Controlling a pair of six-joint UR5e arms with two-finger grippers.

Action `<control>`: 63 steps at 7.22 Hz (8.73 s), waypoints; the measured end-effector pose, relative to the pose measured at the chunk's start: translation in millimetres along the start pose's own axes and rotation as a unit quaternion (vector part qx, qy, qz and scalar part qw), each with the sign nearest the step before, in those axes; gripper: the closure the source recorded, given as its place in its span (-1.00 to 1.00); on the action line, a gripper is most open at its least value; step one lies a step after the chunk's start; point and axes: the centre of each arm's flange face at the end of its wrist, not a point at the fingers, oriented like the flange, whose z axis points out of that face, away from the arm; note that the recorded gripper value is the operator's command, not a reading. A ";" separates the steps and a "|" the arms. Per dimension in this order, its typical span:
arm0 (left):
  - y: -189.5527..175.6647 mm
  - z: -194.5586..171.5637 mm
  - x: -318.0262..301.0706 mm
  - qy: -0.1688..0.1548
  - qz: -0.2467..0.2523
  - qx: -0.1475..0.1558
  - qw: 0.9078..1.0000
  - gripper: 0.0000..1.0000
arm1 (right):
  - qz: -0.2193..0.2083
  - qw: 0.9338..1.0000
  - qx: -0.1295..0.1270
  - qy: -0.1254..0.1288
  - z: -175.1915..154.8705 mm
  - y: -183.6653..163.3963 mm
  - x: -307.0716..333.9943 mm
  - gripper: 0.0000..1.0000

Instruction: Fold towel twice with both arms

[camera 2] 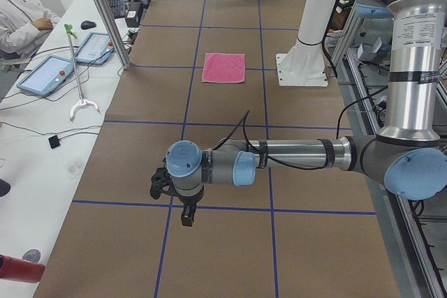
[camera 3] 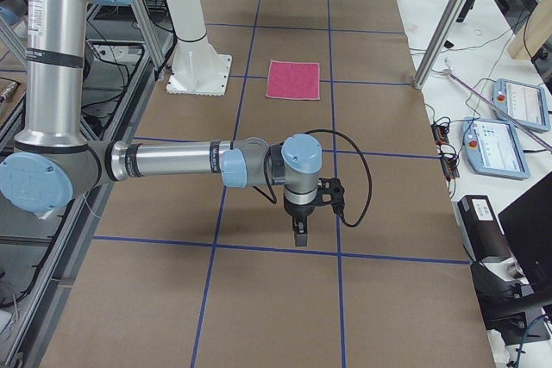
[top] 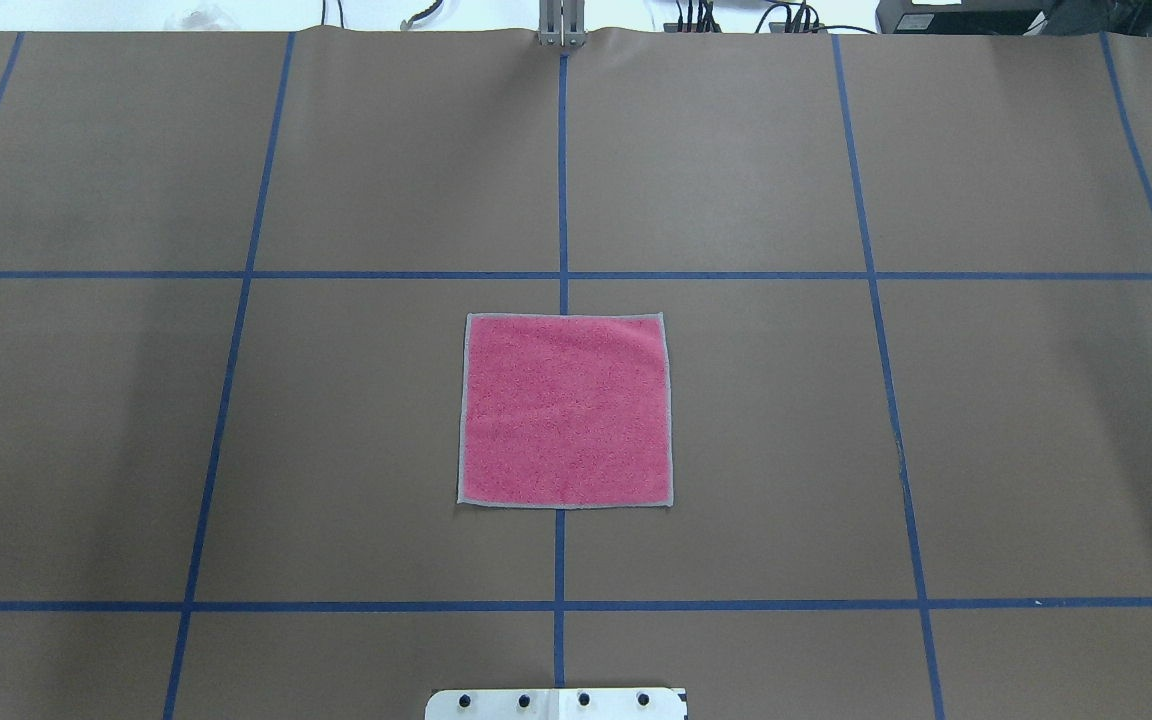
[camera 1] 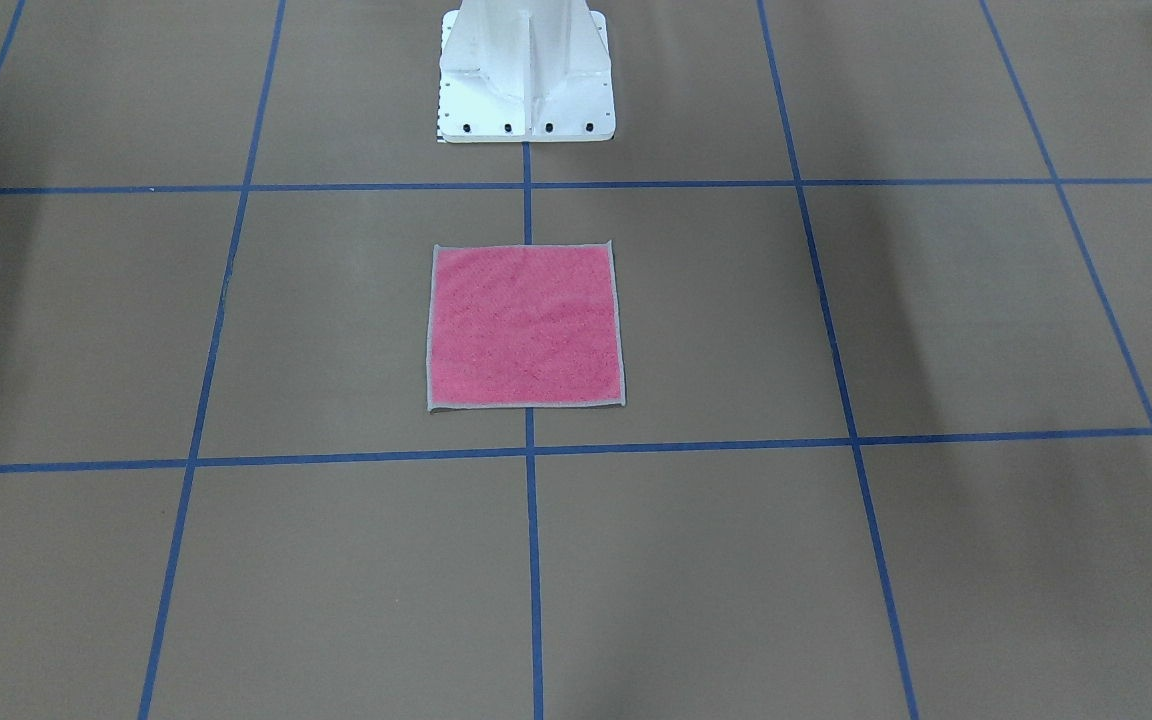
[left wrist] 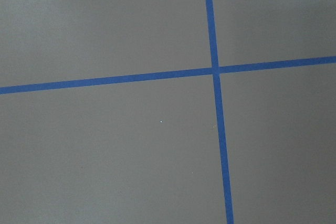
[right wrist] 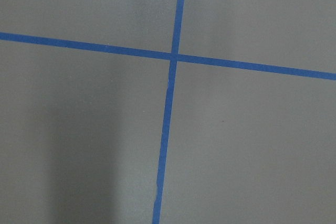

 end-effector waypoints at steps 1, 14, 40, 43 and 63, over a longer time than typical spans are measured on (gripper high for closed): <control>-0.5 -0.4 0.9 0.000 0.001 0.001 1.000 -1.00 | 0.000 1.000 0.000 0.000 0.0 0.0 0.0 -1.00; -47.8 -55.8 58.7 -0.006 0.138 0.172 0.975 -1.00 | -0.076 0.989 0.128 -0.008 -40.5 -29.6 -34.4 -1.00; 112.8 167.2 716.5 0.219 -0.273 0.086 0.933 -0.52 | 0.384 0.860 0.186 -0.281 43.6 103.7 -564.8 -0.98; 120.5 180.4 720.8 0.209 -0.270 0.079 0.936 0.16 | 0.384 0.858 0.189 -0.283 42.4 104.2 -567.8 -0.98; 129.8 187.5 719.6 0.203 -0.261 0.077 0.940 1.00 | 0.419 0.864 0.184 -0.210 127.4 142.7 -682.0 -0.45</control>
